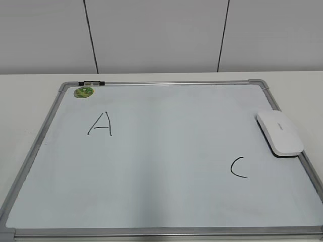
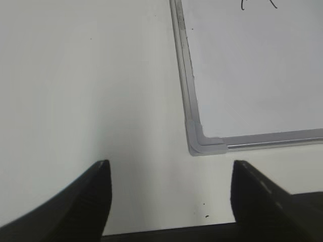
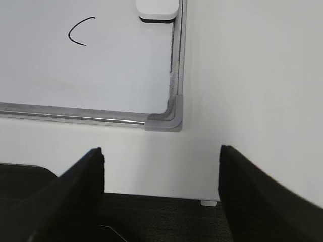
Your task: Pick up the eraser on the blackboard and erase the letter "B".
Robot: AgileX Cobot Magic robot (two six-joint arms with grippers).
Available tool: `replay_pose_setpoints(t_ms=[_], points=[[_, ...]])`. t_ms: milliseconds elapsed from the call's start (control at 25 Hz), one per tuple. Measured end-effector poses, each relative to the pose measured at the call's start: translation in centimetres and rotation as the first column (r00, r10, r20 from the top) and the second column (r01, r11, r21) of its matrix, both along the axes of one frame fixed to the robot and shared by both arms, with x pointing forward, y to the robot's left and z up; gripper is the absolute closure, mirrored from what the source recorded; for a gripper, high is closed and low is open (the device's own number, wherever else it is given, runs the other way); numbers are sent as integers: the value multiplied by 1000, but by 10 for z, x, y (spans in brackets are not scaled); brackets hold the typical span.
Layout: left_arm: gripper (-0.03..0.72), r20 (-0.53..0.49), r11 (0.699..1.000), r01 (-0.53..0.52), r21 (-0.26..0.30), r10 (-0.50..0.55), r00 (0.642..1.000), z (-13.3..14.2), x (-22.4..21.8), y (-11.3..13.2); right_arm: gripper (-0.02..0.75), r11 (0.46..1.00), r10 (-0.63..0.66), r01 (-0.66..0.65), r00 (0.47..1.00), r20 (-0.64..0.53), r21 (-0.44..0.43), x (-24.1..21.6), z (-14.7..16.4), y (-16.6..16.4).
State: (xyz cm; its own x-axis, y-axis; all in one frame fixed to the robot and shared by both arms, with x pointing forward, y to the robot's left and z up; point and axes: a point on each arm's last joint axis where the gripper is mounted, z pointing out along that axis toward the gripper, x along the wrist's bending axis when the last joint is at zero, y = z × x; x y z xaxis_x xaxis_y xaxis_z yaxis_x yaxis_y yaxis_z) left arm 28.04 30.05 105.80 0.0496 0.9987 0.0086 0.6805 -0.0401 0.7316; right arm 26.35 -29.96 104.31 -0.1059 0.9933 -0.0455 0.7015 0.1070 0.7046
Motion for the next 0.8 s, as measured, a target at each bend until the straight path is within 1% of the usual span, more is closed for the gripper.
replay_pose_setpoints(t_ms=[600,680,800], points=[[135,-9,1000,0,1,0,1000,-1,0,0,216,1000,0,0,1000,2,0,0,0,0],[135,-1,1000,0,0,0,1000,-1,-2,0,216,1000,0,0,1000,5,1,0,0,0],[135,39,1000,0,-3,0,999,1,-8,1,216,1000,-11,11,1000,15,2,-2,0,0]])
